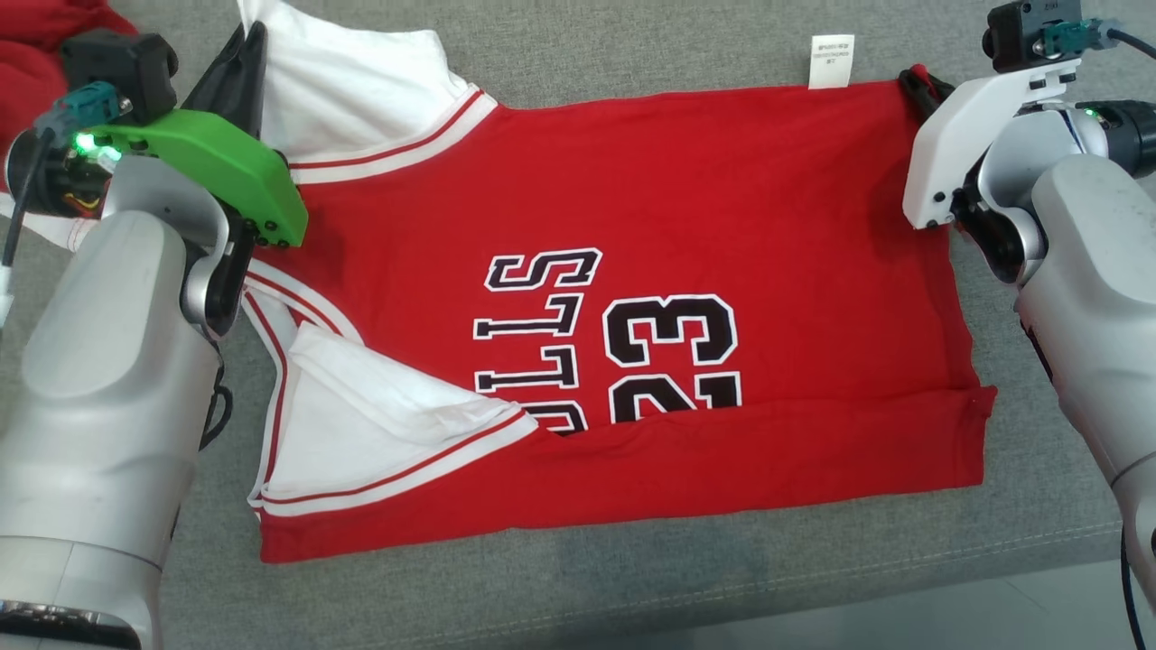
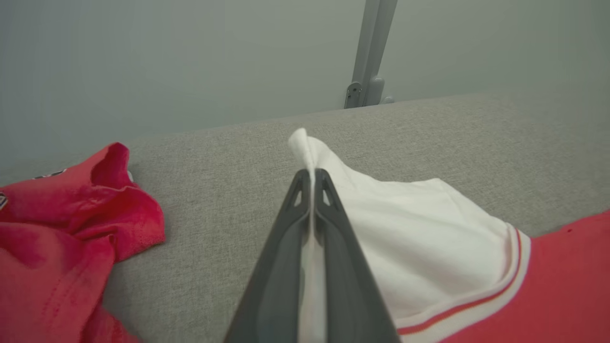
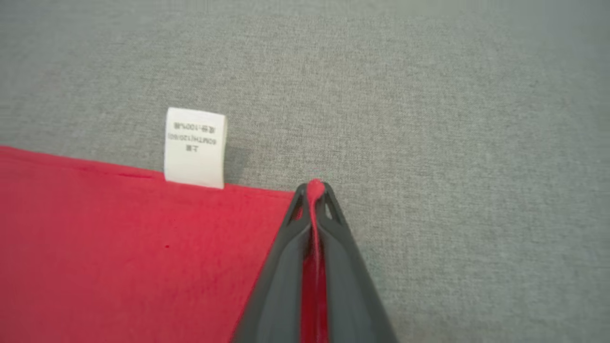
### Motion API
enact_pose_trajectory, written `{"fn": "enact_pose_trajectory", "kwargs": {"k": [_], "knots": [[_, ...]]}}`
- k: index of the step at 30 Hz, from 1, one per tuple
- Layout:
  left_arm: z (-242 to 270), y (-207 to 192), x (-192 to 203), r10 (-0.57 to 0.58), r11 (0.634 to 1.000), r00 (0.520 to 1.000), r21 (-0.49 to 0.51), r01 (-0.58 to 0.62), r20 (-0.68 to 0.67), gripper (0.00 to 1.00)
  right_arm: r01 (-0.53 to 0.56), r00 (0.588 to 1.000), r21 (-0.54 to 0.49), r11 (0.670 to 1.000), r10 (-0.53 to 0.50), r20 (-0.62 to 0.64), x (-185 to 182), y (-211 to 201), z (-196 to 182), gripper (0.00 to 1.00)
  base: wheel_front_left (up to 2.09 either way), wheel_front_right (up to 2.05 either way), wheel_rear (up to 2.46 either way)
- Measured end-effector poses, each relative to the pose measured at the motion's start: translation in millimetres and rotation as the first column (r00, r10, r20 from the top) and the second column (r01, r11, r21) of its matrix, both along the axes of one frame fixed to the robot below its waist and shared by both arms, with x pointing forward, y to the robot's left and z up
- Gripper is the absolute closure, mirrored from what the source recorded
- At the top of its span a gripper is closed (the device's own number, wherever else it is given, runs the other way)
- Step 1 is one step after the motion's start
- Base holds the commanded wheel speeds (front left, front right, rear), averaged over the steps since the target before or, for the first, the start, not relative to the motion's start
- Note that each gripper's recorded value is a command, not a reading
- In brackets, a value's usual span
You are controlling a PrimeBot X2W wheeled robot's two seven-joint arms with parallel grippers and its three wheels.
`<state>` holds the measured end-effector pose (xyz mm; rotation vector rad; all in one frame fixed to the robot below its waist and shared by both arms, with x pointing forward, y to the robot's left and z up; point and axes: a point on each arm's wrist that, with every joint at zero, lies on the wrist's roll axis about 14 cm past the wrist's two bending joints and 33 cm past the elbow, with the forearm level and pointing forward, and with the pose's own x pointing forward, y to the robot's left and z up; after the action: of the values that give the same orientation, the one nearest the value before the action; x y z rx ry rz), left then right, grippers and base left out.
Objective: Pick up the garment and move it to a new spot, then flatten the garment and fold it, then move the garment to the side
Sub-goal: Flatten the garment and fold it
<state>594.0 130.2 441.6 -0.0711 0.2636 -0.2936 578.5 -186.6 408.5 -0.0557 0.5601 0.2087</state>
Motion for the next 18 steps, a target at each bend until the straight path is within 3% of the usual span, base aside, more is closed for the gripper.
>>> {"fn": "enact_pose_trajectory", "kwargs": {"k": [10,18], "knots": [[27,3,-41,-0.007,0.996,0.993,-0.082,0.017,0.118,1.00,-0.006,0.979,0.120,0.993,-0.019,0.202,-25,-1,42,1.00,0.00,0.00,0.00],[38,17,-117,0.069,0.987,0.989,-0.155,-0.048,0.132,1.00,0.017,0.966,0.236,0.972,-0.077,0.246,-96,-7,43,1.00,0.00,0.00,0.00]]}}
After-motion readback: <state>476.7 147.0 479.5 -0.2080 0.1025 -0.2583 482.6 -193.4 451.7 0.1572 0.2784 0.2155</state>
